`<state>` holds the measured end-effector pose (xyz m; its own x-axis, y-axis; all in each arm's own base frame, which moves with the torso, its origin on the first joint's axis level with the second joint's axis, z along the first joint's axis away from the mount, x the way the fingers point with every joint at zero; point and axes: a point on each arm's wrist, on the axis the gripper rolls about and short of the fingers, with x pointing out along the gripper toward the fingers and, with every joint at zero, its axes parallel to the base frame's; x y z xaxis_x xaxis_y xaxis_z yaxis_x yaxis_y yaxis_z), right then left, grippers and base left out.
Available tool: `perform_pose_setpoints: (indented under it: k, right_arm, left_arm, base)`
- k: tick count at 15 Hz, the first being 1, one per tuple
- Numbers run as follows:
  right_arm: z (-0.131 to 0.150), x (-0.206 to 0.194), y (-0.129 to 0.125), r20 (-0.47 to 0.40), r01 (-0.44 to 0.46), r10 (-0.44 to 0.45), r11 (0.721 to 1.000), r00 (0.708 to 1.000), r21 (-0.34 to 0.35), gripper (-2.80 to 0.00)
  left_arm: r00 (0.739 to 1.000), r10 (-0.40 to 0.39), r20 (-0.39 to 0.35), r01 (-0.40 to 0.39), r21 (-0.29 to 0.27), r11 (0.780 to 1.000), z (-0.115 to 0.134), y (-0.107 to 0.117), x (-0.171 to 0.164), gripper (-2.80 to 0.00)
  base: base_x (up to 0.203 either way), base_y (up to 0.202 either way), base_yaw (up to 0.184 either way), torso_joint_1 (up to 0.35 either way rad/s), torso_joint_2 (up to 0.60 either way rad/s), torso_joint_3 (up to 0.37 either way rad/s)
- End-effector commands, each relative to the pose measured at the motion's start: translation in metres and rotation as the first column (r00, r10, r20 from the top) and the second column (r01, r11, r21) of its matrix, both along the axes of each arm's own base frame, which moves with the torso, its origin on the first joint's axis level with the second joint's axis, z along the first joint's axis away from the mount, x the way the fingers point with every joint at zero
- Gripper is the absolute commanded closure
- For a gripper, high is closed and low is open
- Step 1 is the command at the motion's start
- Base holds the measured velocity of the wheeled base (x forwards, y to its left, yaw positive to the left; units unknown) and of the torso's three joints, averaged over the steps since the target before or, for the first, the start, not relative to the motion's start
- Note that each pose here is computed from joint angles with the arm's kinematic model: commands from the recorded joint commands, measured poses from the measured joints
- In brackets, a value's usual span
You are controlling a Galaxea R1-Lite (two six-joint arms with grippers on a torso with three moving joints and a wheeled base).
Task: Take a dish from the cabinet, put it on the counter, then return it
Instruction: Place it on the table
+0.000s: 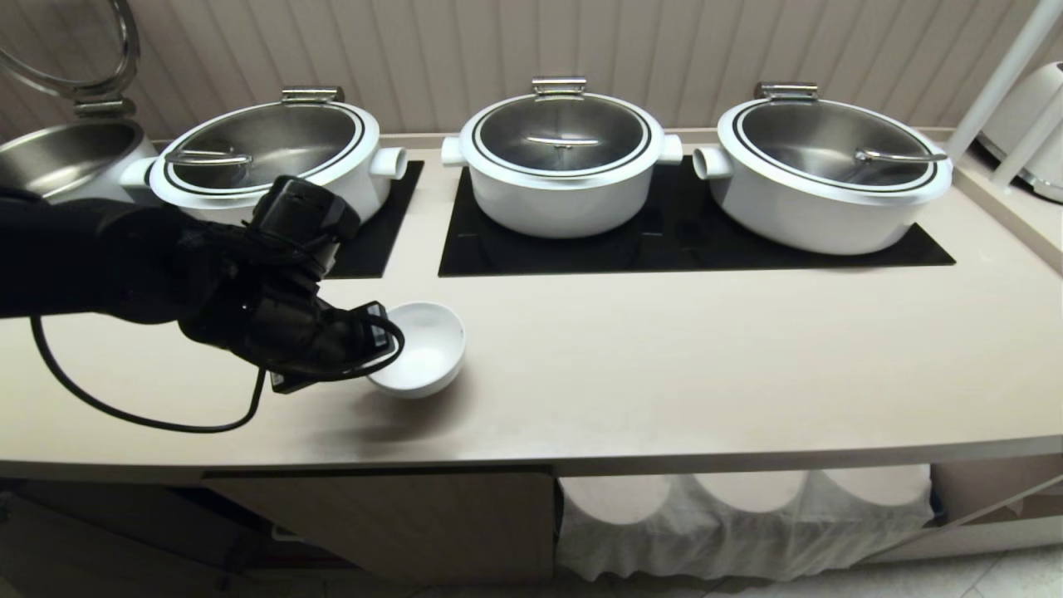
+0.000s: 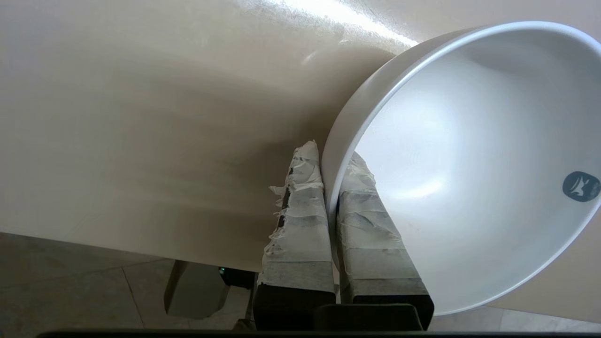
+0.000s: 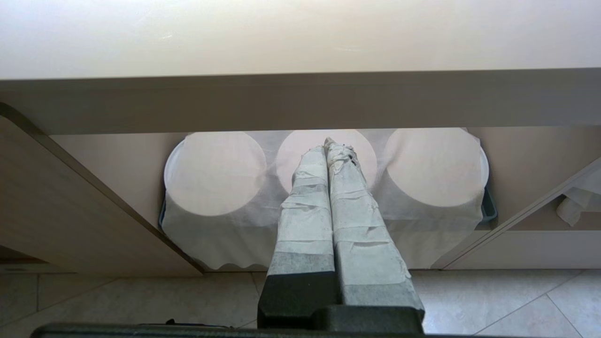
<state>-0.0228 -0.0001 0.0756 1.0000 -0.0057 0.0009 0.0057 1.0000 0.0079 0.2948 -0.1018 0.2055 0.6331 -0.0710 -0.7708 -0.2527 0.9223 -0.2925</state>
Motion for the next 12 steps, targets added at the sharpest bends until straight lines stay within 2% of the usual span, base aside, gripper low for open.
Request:
perform_pose_setpoints:
  k: [1, 7, 12]
  right_arm:
    - [0.0, 0.0, 0.0, 0.001, 0.0, 0.0, 1.0, 1.0, 0.0, 0.0]
    - [0.0, 0.0, 0.0, 0.001, 0.0, 0.0, 1.0, 1.0, 0.0, 0.0]
    - [0.0, 0.0, 0.0, 0.001, 0.0, 0.0, 1.0, 1.0, 0.0, 0.0]
  left_arm:
    - [1.0, 0.022, 0.001, -0.022, -0.008, 1.0, 0.002, 0.002, 0.007, 0.0]
    - [0.995, 0.085, -0.046, -0.087, -0.032, 0.996, -0.007, 0.003, 0.016, 0.0]
    - [0.994, 0.098, -0.045, -0.1, -0.044, 0.994, -0.007, 0.003, 0.02, 0.0]
  base:
    - [0.0, 0.0, 0.0, 0.0, 0.0, 0.0]
    - [0.0, 0.0, 0.0, 0.0, 0.0, 0.0]
    - [0.0, 0.0, 0.0, 0.0, 0.0, 0.0]
